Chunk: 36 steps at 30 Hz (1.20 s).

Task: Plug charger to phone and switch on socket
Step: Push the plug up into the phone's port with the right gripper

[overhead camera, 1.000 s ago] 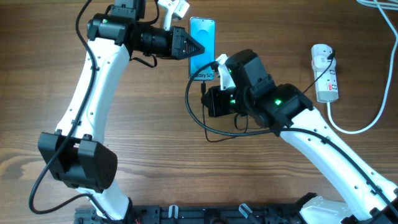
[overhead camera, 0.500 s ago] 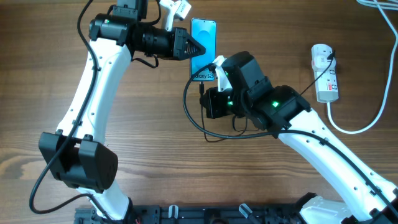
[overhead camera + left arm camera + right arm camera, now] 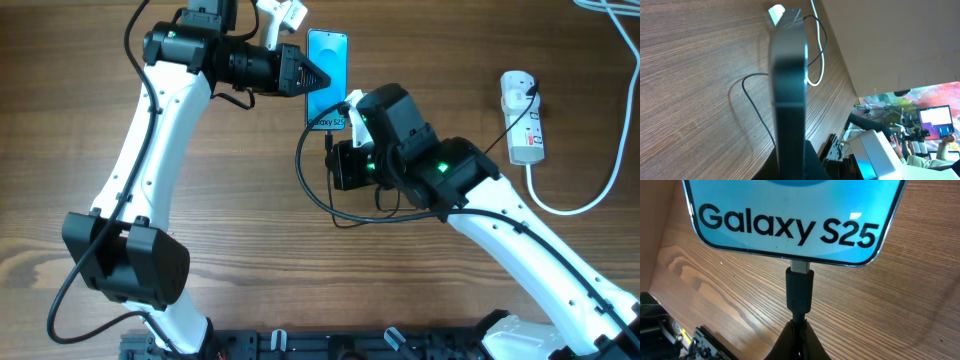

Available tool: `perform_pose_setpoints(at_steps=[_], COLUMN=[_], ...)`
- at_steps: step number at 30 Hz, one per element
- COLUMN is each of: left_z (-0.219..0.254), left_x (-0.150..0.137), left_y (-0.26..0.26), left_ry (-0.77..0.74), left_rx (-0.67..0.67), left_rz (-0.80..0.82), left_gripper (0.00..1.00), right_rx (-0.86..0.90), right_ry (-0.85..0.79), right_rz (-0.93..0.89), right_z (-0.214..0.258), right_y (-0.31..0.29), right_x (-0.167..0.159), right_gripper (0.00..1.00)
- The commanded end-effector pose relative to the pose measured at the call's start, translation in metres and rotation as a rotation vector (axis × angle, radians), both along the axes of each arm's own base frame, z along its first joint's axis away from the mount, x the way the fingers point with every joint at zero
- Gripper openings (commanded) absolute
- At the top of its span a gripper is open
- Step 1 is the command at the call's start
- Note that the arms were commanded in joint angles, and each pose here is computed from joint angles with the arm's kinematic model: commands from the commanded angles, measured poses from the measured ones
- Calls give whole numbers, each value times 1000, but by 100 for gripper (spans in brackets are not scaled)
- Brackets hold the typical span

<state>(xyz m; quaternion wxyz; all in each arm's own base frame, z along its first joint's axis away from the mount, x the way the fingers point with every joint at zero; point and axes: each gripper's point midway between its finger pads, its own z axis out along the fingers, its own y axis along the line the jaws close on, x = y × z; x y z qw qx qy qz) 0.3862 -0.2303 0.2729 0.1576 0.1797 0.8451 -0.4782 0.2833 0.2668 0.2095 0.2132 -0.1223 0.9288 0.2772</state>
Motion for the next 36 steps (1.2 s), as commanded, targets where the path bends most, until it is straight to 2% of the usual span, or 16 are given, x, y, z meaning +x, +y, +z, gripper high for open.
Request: perform_pose_setpoints(at_steps=[1, 36], left_z=[9, 9], left_x=[-5, -8], left_y=[-4, -9], left_ry=[1, 1], left_rx=[-32, -34], left_rz=[-17, -30], left_gripper=[4, 4], right_rx=[30, 36], right_ry=[-35, -55], right_rz=[2, -14], right_z=[17, 20], right_y=[3, 3], right_x=[1, 6], right_gripper=[4, 4])
